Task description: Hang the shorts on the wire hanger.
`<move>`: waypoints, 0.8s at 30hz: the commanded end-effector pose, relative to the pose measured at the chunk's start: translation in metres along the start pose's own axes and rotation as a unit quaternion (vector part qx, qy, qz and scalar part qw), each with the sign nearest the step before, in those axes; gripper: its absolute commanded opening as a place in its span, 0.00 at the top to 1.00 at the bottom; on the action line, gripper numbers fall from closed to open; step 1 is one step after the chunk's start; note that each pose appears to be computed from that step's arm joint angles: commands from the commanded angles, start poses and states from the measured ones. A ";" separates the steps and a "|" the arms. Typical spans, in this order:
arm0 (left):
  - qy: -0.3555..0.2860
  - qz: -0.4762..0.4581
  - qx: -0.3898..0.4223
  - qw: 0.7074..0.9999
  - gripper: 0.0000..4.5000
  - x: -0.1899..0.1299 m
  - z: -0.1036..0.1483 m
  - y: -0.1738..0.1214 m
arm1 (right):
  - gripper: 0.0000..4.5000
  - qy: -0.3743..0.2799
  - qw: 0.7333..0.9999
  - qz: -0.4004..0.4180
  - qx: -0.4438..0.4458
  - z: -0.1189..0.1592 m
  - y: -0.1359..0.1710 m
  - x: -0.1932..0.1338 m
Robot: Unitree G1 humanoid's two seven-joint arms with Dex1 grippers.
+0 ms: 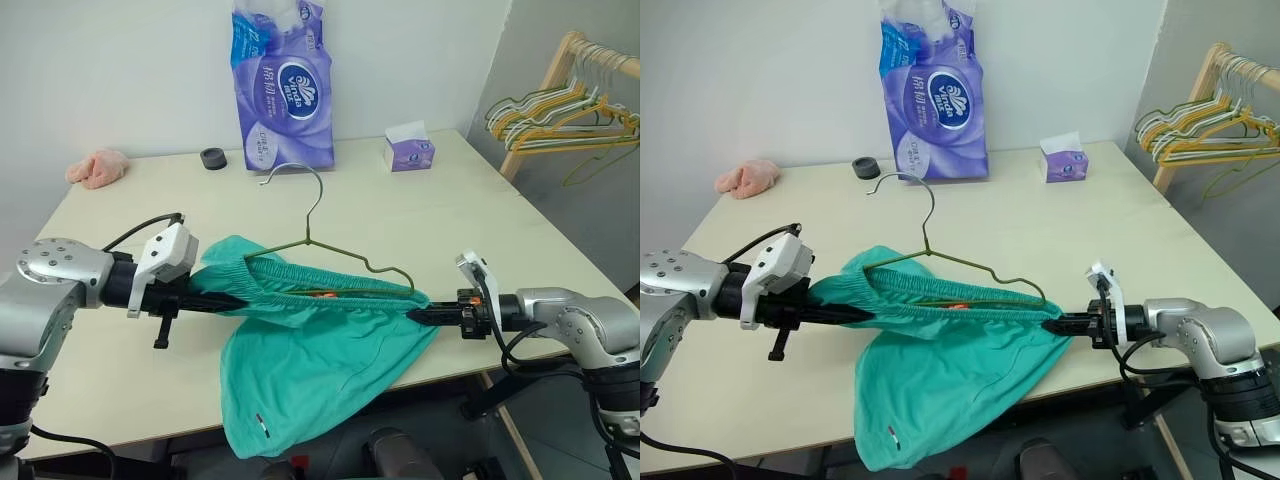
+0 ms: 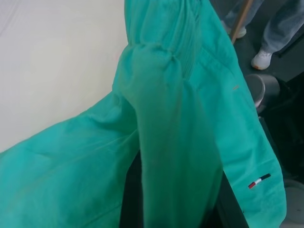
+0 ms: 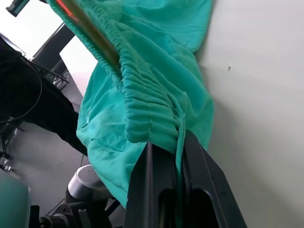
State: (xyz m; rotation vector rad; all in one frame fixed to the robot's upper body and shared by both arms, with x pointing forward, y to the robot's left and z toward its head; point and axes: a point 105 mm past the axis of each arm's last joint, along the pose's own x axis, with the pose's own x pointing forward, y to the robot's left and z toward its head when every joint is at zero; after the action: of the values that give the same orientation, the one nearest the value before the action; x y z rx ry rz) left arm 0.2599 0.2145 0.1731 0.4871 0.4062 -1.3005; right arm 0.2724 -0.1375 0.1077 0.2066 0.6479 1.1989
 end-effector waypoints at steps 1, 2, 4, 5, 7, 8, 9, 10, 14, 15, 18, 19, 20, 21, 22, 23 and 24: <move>0.019 0.028 0.015 0.999 1.00 -0.013 0.000 0.007 | 0.99 -0.006 1.000 -0.009 -0.021 0.010 0.003 -0.008; 0.022 0.029 0.017 0.999 1.00 -0.013 -0.001 0.007 | 0.99 -0.005 1.000 -0.009 -0.025 0.010 0.004 -0.008; 0.035 0.034 0.021 0.999 1.00 -0.013 -0.005 0.009 | 0.99 -0.004 0.999 -0.008 -0.033 0.012 0.007 -0.009; 0.046 0.039 0.025 0.998 1.00 -0.014 -0.009 0.011 | 0.99 -0.002 0.999 -0.010 -0.041 0.014 0.008 -0.009; 0.051 0.053 0.028 0.997 1.00 -0.014 -0.012 0.015 | 0.99 0.001 0.998 -0.014 -0.058 0.019 0.009 -0.011; 0.054 0.058 0.030 0.996 1.00 -0.014 -0.014 0.017 | 0.99 0.003 0.998 -0.017 -0.068 0.021 0.011 -0.011; 0.056 0.061 0.032 0.996 1.00 -0.014 -0.014 0.018 | 0.99 0.005 0.997 -0.018 -0.075 0.023 0.011 -0.011; 0.058 0.061 0.033 0.996 1.00 -0.013 -0.015 0.018 | 0.99 0.006 0.996 -0.020 -0.086 0.026 0.013 -0.010; 0.068 0.064 0.043 0.995 1.00 -0.006 -0.019 0.019 | 0.99 0.019 0.990 -0.034 -0.134 0.037 0.014 -0.004; 0.069 0.070 0.046 0.994 1.00 -0.004 -0.019 0.021 | 0.99 0.026 0.987 -0.037 -0.151 0.039 0.015 -0.001; 0.080 0.079 0.059 0.992 1.00 0.005 -0.021 0.026 | 0.99 0.043 0.980 -0.031 -0.194 0.048 0.020 0.013; 0.083 0.078 0.065 0.991 1.00 0.008 -0.022 0.026 | 0.99 0.049 0.977 -0.029 -0.206 0.051 0.021 0.018; 0.083 0.081 0.070 0.991 1.00 0.011 -0.022 0.027 | 0.99 0.053 0.975 -0.029 -0.214 0.053 0.020 0.021; 0.080 0.079 0.072 0.991 1.00 0.014 -0.021 0.027 | 0.99 0.059 0.973 -0.028 -0.223 0.055 0.019 0.025; 0.075 0.077 0.073 0.992 1.00 0.017 -0.019 0.027 | 0.99 0.063 0.971 -0.026 -0.229 0.057 0.019 0.027; 0.073 0.073 0.073 0.992 1.00 0.020 -0.019 0.026 | 0.99 0.068 0.968 -0.023 -0.239 0.060 0.018 0.030; 0.072 0.069 0.074 0.992 1.00 0.022 -0.019 0.025 | 0.99 0.071 0.966 -0.022 -0.247 0.064 0.017 0.032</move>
State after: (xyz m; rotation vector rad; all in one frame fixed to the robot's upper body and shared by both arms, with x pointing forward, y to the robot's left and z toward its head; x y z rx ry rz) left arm 0.2863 0.2162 0.1390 0.6899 0.4303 -1.1710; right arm 0.2977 -0.0941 0.1452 -0.2696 0.5042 1.2833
